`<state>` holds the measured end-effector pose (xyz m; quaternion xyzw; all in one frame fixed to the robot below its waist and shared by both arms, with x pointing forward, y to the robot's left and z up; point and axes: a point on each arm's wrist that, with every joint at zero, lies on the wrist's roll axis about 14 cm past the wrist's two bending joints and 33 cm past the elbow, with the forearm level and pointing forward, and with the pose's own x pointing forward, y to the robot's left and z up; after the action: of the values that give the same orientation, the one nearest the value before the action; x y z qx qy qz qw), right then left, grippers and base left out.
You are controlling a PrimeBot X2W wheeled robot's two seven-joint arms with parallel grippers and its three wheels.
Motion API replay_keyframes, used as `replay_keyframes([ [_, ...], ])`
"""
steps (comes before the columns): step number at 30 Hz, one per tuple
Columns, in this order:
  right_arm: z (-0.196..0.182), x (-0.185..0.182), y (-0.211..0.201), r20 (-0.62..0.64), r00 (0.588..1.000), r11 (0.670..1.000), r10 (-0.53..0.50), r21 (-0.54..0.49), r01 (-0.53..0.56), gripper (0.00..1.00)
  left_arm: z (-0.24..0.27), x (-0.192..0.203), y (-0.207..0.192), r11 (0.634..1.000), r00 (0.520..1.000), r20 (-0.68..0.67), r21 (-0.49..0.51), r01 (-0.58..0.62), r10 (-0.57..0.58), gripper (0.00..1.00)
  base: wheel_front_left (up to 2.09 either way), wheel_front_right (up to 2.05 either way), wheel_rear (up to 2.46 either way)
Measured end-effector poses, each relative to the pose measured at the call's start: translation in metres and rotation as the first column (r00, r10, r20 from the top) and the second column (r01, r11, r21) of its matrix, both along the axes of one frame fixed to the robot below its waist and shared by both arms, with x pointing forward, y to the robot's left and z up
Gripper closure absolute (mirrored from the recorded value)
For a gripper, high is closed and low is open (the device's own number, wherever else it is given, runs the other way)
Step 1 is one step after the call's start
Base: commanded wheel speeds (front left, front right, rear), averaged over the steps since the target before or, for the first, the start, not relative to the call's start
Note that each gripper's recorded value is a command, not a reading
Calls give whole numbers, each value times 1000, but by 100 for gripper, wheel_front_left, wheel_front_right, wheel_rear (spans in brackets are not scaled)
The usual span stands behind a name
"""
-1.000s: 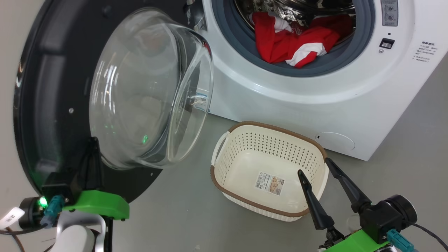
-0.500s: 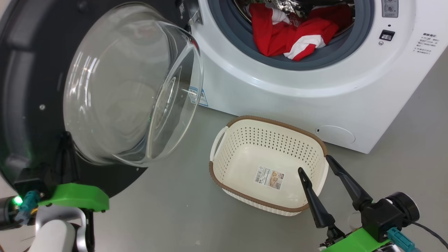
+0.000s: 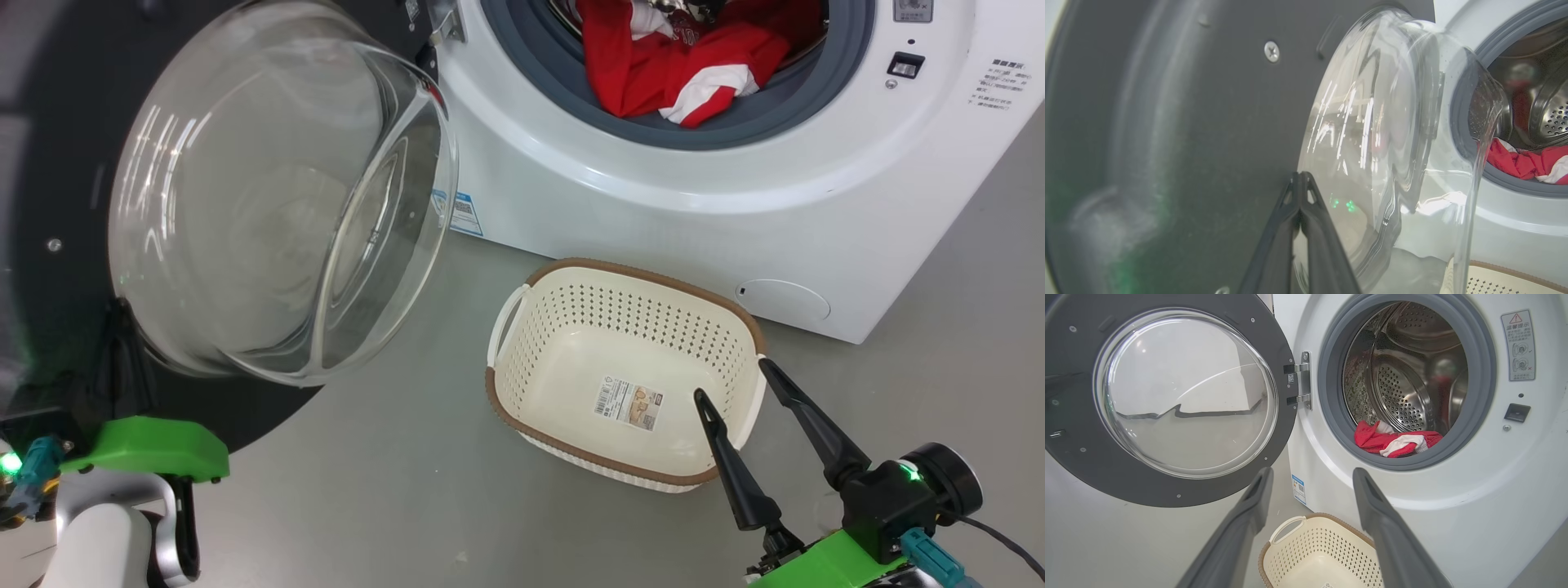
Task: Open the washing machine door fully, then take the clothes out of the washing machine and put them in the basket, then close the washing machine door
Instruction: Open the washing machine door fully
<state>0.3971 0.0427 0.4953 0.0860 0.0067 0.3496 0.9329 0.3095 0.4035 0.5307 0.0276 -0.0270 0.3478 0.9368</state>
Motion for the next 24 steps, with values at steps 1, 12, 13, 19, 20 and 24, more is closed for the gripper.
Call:
replay_keyframes([
  [1,-1,0,0,-2,1000,1000,0,-3,0,0,0,0,1,1000,1000,-3,4,-2,2,100,0,0,0],
  [12,-4,3,-4,-7,1000,1000,-11,-13,11,0,-5,5,15,1000,999,-28,9,-26,26,100,0,0,0],
  [13,-4,3,-4,-6,1000,1000,-12,-14,12,0,-5,4,16,999,999,-30,7,-31,31,100,0,0,0],
  [19,-5,3,-5,-6,1000,1000,-12,-28,12,0,-1,3,28,998,998,-22,8,-62,62,100,0,0,0],
  [20,-5,3,-5,-5,1000,999,-12,-29,12,0,-1,3,30,998,998,-23,9,-65,65,100,0,0,0],
  [24,-5,2,-6,-4,1000,999,-13,-31,13,0,-2,2,31,997,997,-30,13,-72,72,100,0,0,0],
])
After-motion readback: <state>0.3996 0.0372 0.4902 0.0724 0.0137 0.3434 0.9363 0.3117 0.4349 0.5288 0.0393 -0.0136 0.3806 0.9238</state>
